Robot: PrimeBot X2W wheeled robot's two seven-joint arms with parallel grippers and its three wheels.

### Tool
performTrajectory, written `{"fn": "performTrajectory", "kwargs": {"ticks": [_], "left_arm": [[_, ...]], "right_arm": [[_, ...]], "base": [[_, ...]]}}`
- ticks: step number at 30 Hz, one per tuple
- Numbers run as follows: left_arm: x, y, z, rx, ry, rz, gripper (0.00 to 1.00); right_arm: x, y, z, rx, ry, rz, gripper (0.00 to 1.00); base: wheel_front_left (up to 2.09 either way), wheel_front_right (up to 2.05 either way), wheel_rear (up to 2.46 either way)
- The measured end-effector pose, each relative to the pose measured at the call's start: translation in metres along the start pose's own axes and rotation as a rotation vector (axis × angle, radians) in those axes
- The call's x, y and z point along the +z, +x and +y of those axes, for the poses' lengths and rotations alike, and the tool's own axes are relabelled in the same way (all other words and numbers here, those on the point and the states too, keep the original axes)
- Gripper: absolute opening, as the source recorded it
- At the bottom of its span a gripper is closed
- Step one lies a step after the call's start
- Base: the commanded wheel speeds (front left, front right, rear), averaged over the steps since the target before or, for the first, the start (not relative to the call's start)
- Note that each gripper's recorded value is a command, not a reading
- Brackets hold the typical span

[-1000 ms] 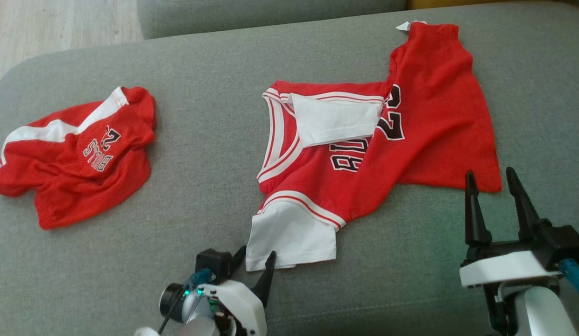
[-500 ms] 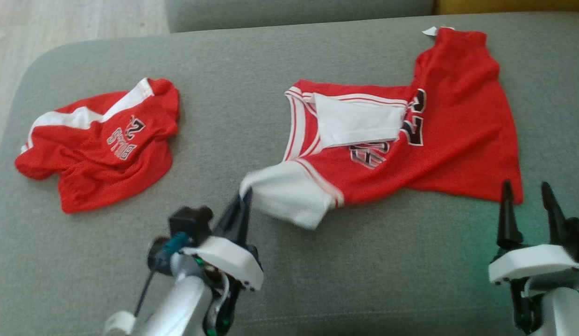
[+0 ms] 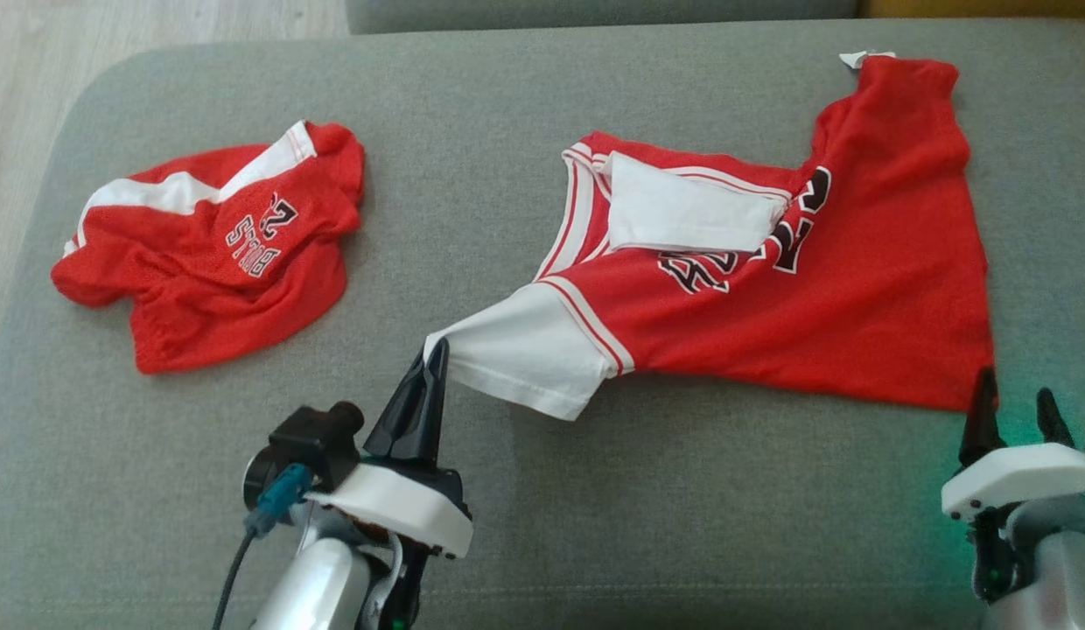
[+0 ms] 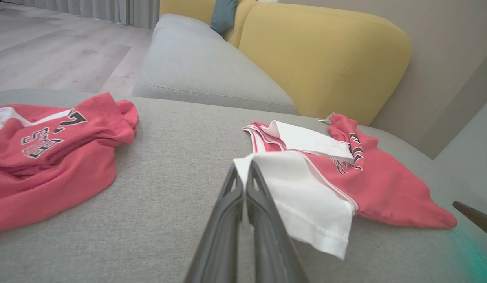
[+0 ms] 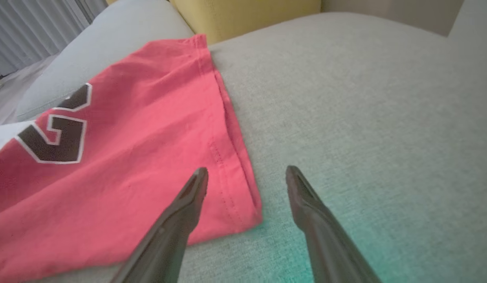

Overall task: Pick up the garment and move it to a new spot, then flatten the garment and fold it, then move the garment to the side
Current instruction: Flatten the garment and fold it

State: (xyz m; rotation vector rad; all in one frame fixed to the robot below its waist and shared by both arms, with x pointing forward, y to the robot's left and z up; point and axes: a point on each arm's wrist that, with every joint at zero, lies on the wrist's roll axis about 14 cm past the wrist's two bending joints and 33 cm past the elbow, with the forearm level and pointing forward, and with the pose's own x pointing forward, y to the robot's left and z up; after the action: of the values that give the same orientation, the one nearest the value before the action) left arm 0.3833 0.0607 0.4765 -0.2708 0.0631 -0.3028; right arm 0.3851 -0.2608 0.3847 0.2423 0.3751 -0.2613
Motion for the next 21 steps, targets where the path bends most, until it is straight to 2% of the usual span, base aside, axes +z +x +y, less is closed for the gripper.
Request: {"fn": "performTrajectory", "kwargs": {"ticks": [11, 12, 13, 18, 21], "left_arm": [[-0.003, 0.0, 0.006, 0.018, -0.006, 0.007, 0.0], [-0.003, 0.0, 0.006, 0.018, -0.006, 0.006, 0.0], [-0.002, 0.0, 0.006, 0.017, -0.006, 0.005, 0.0], [0.002, 0.0, 0.005, 0.018, 0.0, -0.008, 0.0], [0.011, 0.0, 0.004, 0.019, -0.008, -0.033, 0.0]], "right_arm": [[-0.032, 0.011, 0.009, -0.005, 0.06, 0.111, 1.0], [-0.03, 0.012, 0.011, -0.002, 0.067, 0.108, 0.2], [-0.028, 0.013, 0.013, 0.002, 0.071, 0.095, 0.0], [-0.02, 0.013, 0.028, 0.05, 0.073, 0.064, 0.0], [-0.002, 0.013, 0.047, 0.11, 0.07, 0.012, 0.0]], "base": [[0.0, 0.0, 0.0], [0.0, 0.0, 0.0], [0.0, 0.0, 0.0], [0.0, 0.0, 0.0], [0.0, 0.0, 0.0]]}}
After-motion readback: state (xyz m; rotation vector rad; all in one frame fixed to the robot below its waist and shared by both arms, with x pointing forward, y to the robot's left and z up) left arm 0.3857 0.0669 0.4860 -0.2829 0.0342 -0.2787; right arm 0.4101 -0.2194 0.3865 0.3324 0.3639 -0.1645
